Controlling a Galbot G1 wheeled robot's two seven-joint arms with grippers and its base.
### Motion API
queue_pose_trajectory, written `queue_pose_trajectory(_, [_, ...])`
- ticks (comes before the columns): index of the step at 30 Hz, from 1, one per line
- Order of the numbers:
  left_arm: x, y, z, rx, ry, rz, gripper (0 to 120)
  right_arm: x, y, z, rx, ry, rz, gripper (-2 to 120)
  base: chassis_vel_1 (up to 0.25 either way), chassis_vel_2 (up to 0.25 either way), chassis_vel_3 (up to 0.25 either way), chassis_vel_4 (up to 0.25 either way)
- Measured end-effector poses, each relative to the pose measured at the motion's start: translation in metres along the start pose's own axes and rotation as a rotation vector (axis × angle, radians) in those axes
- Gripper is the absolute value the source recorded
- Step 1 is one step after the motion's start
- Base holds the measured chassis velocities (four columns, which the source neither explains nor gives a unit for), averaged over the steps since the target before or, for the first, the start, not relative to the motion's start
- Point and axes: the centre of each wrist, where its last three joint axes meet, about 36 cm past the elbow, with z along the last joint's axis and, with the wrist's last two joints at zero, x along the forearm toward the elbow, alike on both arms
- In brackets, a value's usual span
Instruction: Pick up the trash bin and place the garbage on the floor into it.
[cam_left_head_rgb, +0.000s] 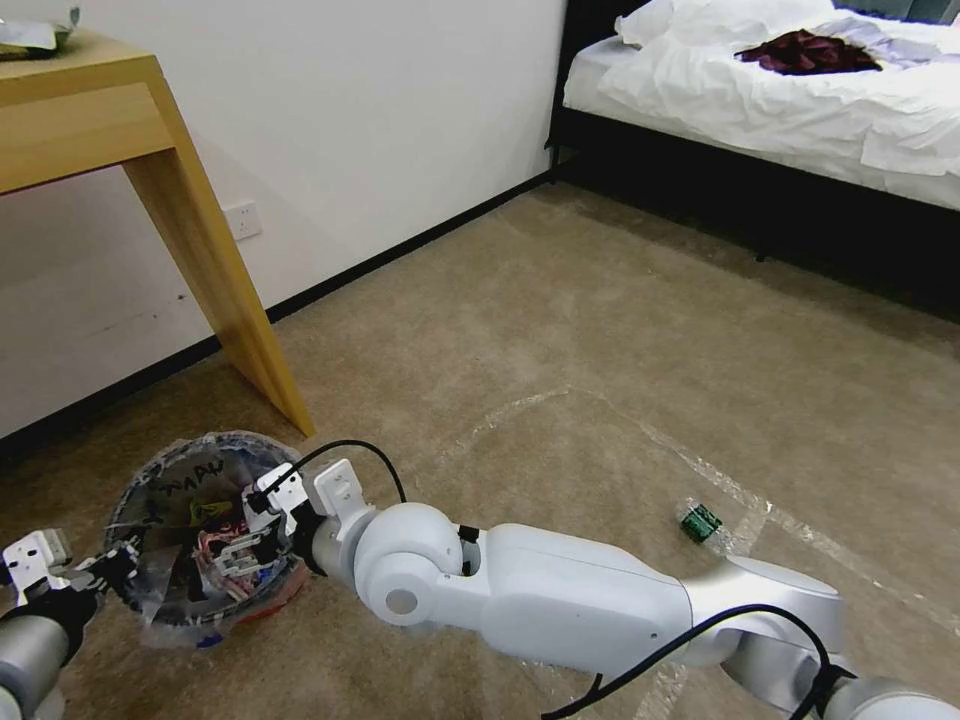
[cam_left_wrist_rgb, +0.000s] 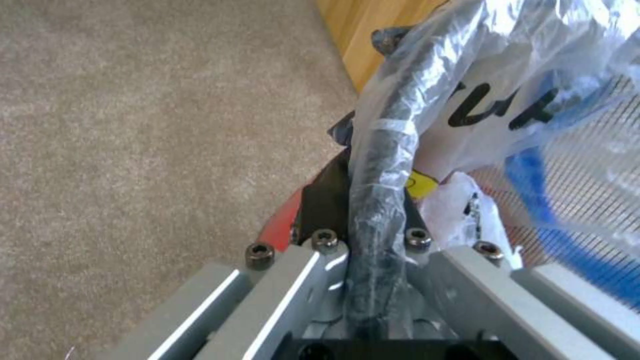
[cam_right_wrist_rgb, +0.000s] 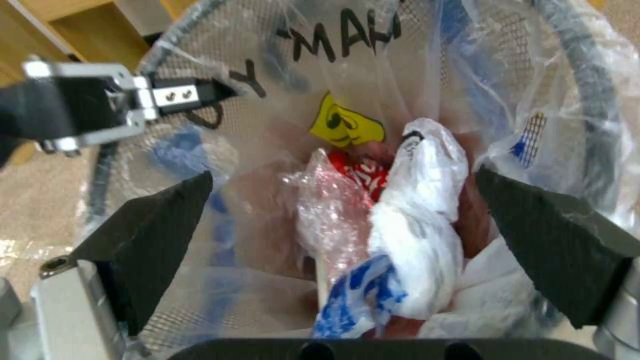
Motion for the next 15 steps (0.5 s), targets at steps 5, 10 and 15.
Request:
queue_pose_trajectory(5, [-0.002, 0.002, 0.001, 0.002, 0.003, -0.004, 0, 0.007, 0.005, -0.009, 0.004, -0.019, -0.013, 100, 0.000, 0.000, 0.000, 0.000])
queue_pose_trajectory(10, [-0.004, 0.002, 0.001, 0.005, 0.005, -0.004, 0, 0.012, 0.011, -0.014, 0.011, -0.029, -0.022, 100, 0.000, 0.000, 0.000, 0.000])
queue_pose_trajectory(15, [-0.004, 0.002, 0.002, 0.007, 0.005, -0.004, 0, 0.013, 0.014, -0.016, 0.012, -0.034, -0.031, 100, 0.000, 0.000, 0.000, 0.000])
